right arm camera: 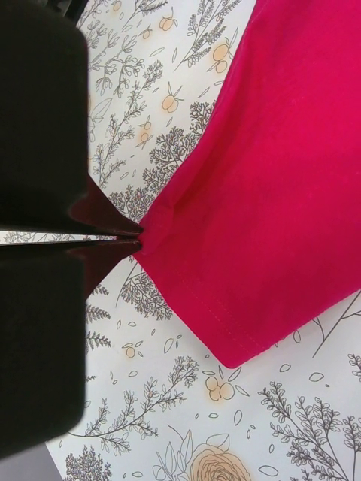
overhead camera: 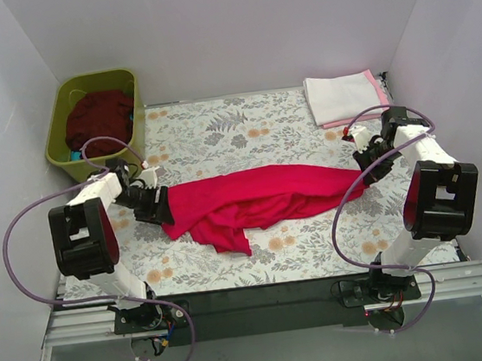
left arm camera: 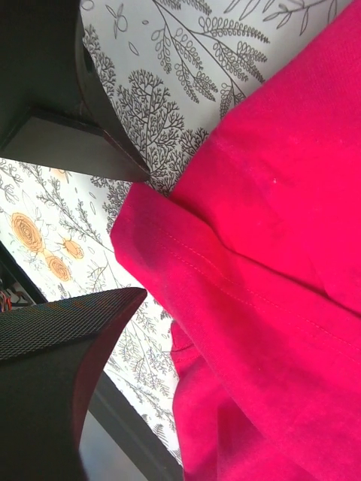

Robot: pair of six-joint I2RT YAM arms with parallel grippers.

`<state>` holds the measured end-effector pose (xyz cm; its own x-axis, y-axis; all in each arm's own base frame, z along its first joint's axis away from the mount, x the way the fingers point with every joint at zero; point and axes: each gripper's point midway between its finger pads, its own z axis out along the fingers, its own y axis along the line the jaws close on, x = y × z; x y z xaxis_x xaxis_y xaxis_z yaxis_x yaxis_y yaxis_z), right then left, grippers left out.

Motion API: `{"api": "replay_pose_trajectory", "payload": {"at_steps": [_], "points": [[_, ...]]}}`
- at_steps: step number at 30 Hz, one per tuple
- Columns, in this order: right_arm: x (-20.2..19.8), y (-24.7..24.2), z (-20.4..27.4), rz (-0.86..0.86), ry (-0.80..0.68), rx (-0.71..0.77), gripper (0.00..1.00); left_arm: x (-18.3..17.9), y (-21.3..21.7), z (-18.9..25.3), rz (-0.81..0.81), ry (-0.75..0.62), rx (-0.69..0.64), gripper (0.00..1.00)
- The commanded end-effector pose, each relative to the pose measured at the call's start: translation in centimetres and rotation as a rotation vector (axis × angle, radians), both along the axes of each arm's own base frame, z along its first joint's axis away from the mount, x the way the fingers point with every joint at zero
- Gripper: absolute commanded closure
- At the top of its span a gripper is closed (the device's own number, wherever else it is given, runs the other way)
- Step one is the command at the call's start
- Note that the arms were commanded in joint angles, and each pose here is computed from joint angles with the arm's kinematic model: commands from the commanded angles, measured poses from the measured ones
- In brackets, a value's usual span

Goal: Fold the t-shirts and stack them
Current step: Flatten the tshirt out

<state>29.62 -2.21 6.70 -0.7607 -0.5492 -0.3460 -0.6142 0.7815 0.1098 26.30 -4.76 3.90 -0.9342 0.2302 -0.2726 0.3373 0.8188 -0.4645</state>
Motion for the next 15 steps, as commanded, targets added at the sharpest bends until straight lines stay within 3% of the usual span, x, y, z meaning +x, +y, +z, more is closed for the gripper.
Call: {"api": "replay_pose_trajectory", "payload": {"at_steps": [1,10,15], "points": [[0.3,0.5,0.7,0.014,-0.004,0.025,0.99,-0.5,-0.5,-0.3,0.007,0.029,-0.033,0.43],[0.2,0.7,0.7,0.019,0.001,0.029,0.99,0.6,1.8,-0.8,0.068,-0.015,0.082,0.40],[0.2,0.7,0.7,0.018,0.001,0.030,0.99,-0.6,1.7,-1.2,0.055,0.043,0.050,0.39]]}}
